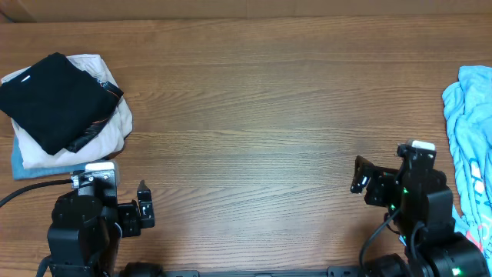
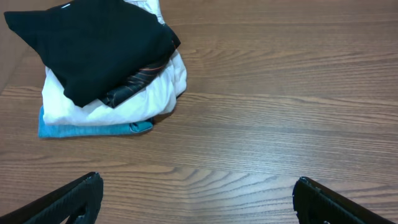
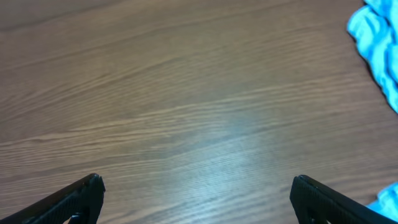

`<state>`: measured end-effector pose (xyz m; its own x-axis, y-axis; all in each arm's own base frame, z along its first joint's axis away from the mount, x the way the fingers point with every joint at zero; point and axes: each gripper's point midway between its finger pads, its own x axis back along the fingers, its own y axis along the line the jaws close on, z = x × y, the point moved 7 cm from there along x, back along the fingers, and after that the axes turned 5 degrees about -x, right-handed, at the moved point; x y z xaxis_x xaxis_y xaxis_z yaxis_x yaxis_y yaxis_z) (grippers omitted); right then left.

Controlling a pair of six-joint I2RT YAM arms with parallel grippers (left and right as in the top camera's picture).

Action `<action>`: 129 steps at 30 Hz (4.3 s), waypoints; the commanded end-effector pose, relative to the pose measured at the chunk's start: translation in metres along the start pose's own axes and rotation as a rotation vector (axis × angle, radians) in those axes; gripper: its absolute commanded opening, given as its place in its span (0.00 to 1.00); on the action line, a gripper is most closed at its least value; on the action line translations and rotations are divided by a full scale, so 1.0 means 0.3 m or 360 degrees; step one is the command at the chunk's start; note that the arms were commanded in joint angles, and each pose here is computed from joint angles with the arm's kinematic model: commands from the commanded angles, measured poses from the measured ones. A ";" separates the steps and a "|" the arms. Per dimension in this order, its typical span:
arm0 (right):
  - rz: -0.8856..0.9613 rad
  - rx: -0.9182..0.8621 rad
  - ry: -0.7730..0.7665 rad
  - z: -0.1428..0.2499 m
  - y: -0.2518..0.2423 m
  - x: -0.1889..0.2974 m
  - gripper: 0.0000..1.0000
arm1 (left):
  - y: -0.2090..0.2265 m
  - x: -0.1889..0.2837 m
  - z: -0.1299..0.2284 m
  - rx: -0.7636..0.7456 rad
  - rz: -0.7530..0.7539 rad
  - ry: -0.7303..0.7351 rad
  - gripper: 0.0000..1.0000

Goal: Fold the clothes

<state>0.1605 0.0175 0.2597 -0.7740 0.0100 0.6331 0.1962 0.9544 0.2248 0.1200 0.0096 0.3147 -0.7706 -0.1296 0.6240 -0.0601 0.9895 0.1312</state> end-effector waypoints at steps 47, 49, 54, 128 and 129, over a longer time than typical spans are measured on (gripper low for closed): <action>-0.0418 0.0136 -0.0988 0.174 -0.087 -0.225 1.00 | 0.002 -0.001 0.005 -0.0011 -0.0014 -0.0001 1.00; -0.0418 0.0136 -0.0988 0.174 -0.087 -0.225 1.00 | 0.002 -0.001 0.005 -0.0011 -0.0014 -0.0001 1.00; -0.0418 0.0136 -0.0988 0.174 -0.087 -0.225 1.00 | 0.002 -0.001 0.005 -0.0011 -0.0014 -0.0001 1.00; -0.0418 0.0136 -0.0988 0.174 -0.087 -0.225 1.00 | -0.138 -0.455 0.270 0.0035 0.0203 -0.0981 1.00; -0.0418 0.0136 -0.0988 0.174 -0.087 -0.225 1.00 | -0.138 -0.455 0.271 0.0035 0.0203 -0.0980 1.00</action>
<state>0.1763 0.0082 0.1740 -0.9961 -0.0848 0.0241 -0.0765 0.9673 0.2418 0.1765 -0.0077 0.1613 -0.9960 0.0326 0.0836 0.0361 0.9985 0.0410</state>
